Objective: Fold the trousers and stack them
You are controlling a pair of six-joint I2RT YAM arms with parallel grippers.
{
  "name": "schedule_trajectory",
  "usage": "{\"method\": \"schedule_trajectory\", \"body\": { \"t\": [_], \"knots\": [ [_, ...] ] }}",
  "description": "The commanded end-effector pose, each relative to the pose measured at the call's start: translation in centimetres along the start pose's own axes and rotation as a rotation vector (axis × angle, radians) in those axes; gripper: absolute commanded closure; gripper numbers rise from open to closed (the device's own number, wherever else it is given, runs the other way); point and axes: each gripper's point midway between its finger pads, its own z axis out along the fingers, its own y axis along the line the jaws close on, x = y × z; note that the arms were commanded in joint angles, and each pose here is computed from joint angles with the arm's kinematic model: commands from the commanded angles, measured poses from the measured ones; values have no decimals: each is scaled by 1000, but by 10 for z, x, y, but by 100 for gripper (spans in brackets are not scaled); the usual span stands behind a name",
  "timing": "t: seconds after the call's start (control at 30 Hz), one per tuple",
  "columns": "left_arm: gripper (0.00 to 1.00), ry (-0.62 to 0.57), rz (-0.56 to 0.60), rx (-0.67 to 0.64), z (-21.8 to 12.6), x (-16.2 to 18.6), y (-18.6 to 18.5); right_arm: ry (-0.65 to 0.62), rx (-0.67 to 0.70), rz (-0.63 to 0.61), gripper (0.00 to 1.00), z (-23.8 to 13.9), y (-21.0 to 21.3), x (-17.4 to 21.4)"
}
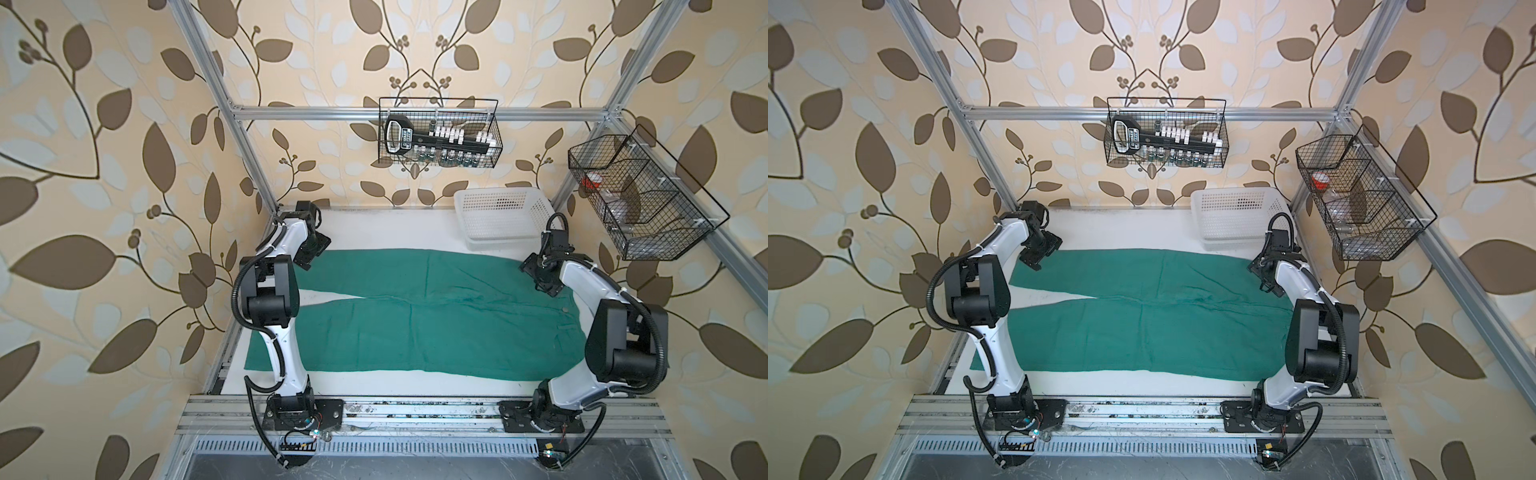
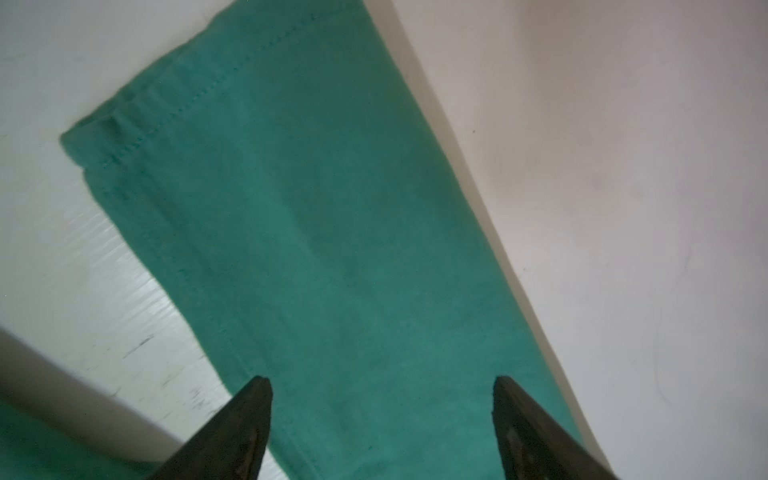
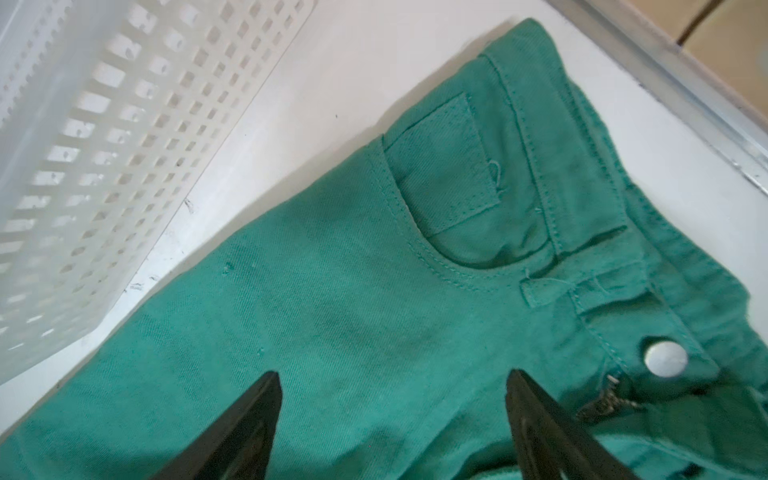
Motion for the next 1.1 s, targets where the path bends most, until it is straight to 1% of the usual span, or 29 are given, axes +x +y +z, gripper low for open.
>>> {"method": "schedule_trajectory", "body": {
  "t": [0.0,0.07,0.17,0.23,0.27,0.4,0.5,0.67,0.9,1.0,1.07],
  "knots": [
    [18,-26,-97,-70,0,-18,5,-2,-2,-25,14,3,9,-6],
    [19,-41,-132,-104,8,-30,7,0,9,-25,14,5,8,-8],
    [21,-50,-167,-108,19,-46,6,0,12,-35,14,5,8,-11],
    [24,-75,-162,-138,26,-54,9,4,17,-42,13,6,7,-11],
    [25,-90,-166,-123,23,-63,3,6,16,-43,13,6,7,-11],
    [31,-91,-154,-133,35,-71,4,16,17,-27,13,9,1,-13],
    [35,-107,-122,-129,42,-79,-2,16,17,-28,13,9,2,-16],
    [41,-92,-99,-139,54,-83,-5,26,15,-23,13,11,3,-17],
    [57,-59,-77,-124,65,-77,-8,13,21,-13,12,12,7,-26],
    [67,-34,-73,-124,67,-71,-5,3,26,-3,11,13,11,-33],
    [77,-26,-77,-123,71,-68,1,1,46,3,10,15,11,-36]
  ]
}}
